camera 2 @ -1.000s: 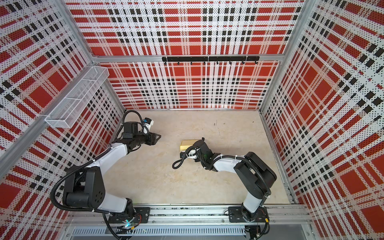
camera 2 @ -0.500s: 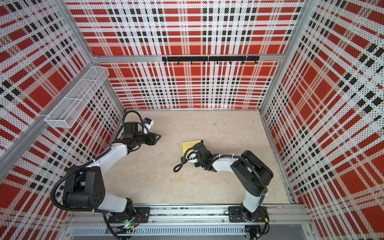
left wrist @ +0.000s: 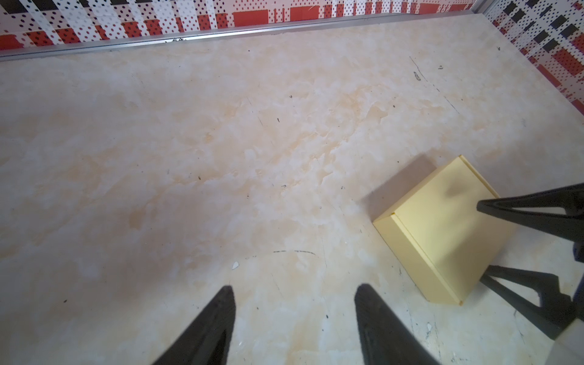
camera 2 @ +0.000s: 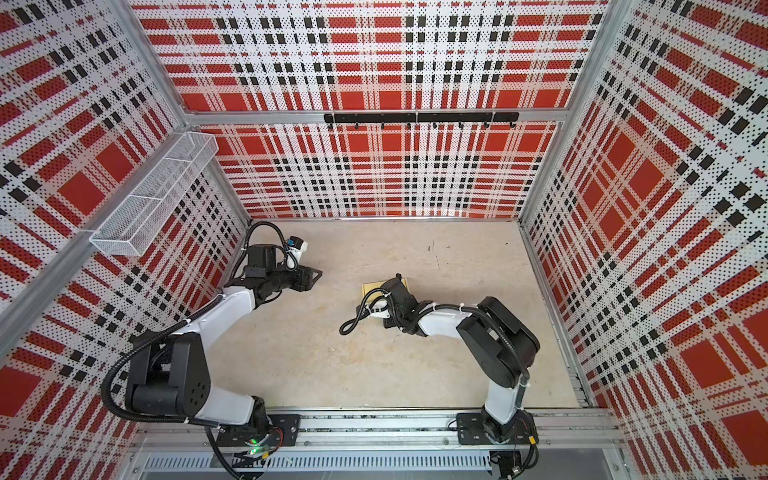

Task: Fold the paper box

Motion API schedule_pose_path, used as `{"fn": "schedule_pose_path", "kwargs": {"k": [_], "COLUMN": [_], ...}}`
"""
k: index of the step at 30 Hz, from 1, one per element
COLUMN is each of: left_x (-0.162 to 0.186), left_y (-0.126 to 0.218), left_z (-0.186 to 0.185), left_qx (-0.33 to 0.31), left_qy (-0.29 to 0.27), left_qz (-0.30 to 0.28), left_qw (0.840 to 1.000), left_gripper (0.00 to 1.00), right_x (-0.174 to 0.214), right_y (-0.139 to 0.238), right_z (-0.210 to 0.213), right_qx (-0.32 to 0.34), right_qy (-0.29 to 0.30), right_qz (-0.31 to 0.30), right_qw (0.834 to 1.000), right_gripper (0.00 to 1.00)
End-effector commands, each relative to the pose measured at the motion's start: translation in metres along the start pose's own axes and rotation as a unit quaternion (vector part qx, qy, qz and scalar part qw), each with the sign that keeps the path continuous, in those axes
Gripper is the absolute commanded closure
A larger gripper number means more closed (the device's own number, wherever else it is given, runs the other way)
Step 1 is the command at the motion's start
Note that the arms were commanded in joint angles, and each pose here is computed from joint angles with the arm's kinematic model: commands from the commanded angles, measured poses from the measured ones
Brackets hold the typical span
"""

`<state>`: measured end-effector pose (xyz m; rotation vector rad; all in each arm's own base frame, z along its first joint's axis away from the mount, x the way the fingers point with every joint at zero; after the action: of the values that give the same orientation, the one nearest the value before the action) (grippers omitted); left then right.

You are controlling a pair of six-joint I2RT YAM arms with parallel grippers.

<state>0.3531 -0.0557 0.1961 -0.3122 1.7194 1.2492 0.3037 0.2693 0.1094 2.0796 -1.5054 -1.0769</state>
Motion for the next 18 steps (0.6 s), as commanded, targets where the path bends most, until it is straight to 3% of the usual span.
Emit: {"fn": "schedule_pose_path", "kwargs": {"k": [1, 18], "left_x": [-0.004, -0.004], "left_y": [0.009, 0.010], "left_z": [0.005, 0.005], "left_qx": [-0.010, -0.012], "left_qy": [-0.005, -0.011], "left_qz": [-0.018, -0.019], "left_qw": [1.000, 1.000], "left_gripper": [0.36, 0.35], "right_x": [-0.010, -0.031], "right_y": [-0.008, -0.025], "right_z": [-0.011, -0.026], "right_qx": [0.029, 0.040], "right_qy": [-0.012, -0.031], "right_qz": [-0.014, -0.027], "right_qw": [0.999, 0.998], "right_gripper": [0.12, 0.11]}}
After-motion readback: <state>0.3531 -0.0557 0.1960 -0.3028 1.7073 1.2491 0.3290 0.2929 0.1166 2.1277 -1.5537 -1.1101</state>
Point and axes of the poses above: each gripper's point midway between its finger pads, its own y axis back along the fingers, its own z axis along the line the jaws close on, x = y × z, the point moved 8 cm from there along y, back along the fingers, and after that the axes turned 11 degrees about -y, right-handed, at the moved point
